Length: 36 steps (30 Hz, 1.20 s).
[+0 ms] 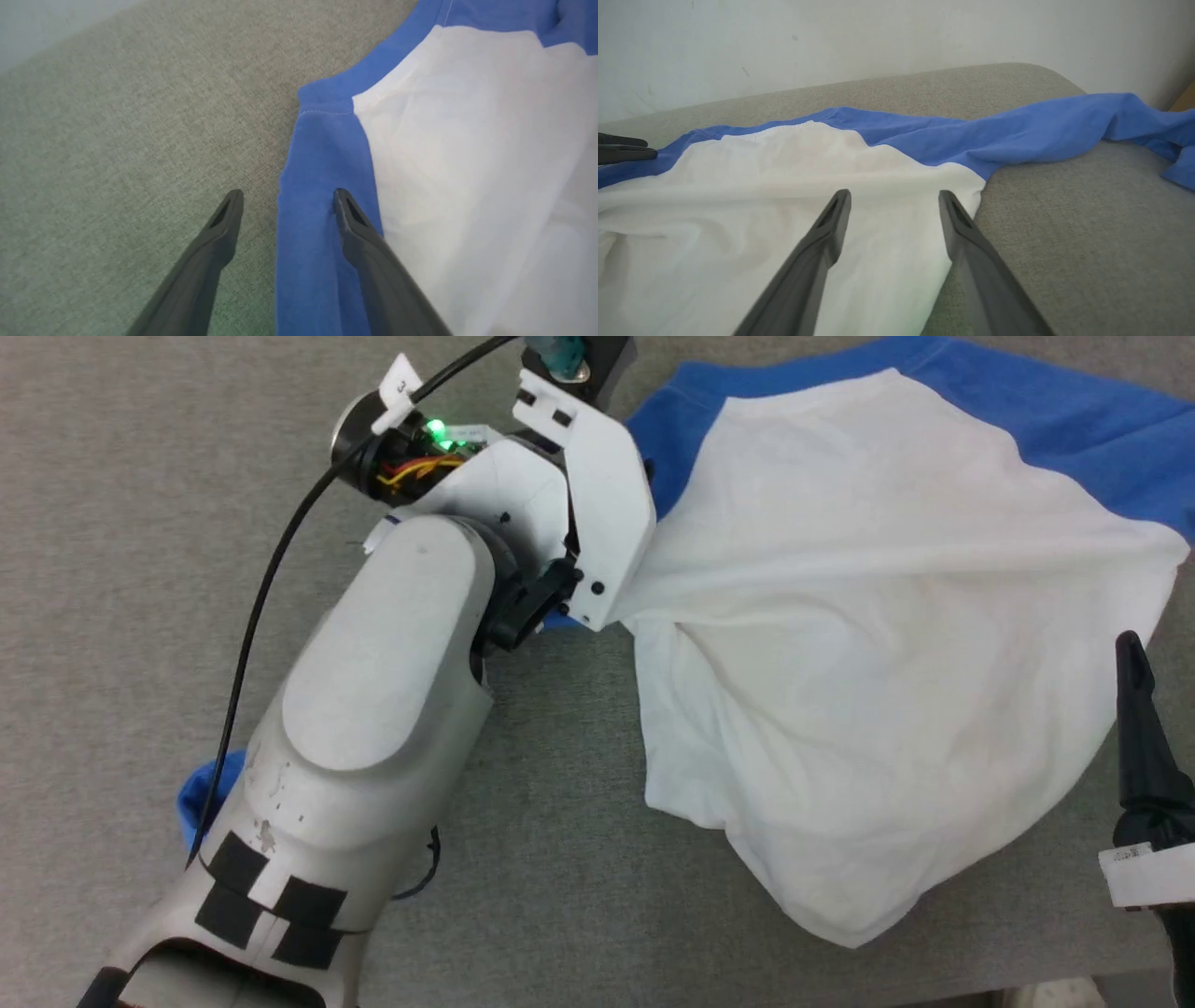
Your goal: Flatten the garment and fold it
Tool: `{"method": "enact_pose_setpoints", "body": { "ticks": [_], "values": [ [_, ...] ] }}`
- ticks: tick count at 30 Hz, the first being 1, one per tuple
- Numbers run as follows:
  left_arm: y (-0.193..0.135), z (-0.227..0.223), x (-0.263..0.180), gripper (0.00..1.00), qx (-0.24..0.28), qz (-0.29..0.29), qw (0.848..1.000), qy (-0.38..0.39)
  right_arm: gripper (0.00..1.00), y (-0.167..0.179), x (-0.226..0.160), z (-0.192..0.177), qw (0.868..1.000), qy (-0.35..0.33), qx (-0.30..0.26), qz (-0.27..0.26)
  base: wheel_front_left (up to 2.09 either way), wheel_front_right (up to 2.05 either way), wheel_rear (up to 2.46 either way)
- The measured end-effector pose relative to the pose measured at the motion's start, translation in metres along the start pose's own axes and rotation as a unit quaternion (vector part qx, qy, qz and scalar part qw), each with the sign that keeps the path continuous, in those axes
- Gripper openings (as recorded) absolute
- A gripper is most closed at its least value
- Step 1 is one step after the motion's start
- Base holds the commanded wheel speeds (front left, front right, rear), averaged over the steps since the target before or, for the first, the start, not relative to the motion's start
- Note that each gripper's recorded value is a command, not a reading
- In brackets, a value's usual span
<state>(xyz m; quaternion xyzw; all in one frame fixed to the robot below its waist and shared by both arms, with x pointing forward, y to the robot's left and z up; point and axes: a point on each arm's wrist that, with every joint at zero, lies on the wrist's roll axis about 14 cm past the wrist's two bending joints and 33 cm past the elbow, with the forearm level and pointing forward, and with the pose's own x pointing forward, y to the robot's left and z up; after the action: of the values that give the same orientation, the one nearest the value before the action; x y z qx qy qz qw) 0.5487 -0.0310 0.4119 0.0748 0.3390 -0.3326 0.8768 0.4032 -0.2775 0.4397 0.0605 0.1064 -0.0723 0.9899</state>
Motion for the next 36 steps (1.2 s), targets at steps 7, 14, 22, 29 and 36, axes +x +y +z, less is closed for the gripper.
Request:
{"method": "enact_pose_setpoints", "body": {
  "ticks": [7, 14, 22, 29, 36],
  "values": [
    [-0.003, -0.027, 0.012, 0.6, -0.007, -0.009, 0.997, 0.08, 1.0, -0.013, 0.001, -0.009, 1.0, 0.013, -0.008, -0.016, 0.0, 0.0, 0.0],
    [-0.006, -0.029, 0.008, 0.0, -0.012, -0.02, 0.996, 0.086, 1.0, -0.015, 0.003, -0.008, 1.0, 0.01, -0.007, -0.018, 0.0, 0.0, 0.0],
    [-0.011, -0.013, -0.025, 0.0, -0.076, -0.025, 0.997, -0.007, 1.0, -0.011, -0.006, 0.009, 1.0, -0.013, -0.004, -0.013, 0.0, 0.0, 0.0],
    [0.012, -0.037, -0.085, 0.0, -0.122, 0.035, 0.991, -0.05, 1.0, -0.006, -0.025, 0.021, 1.0, -0.018, -0.005, -0.011, 0.0, 0.0, 0.0],
    [0.008, -0.051, -0.123, 0.0, -0.156, 0.05, 0.983, -0.081, 1.0, 0.039, -0.004, 0.05, 0.995, -0.022, -0.028, 0.09, 0.0, 0.0, 0.0]
  ]
}}
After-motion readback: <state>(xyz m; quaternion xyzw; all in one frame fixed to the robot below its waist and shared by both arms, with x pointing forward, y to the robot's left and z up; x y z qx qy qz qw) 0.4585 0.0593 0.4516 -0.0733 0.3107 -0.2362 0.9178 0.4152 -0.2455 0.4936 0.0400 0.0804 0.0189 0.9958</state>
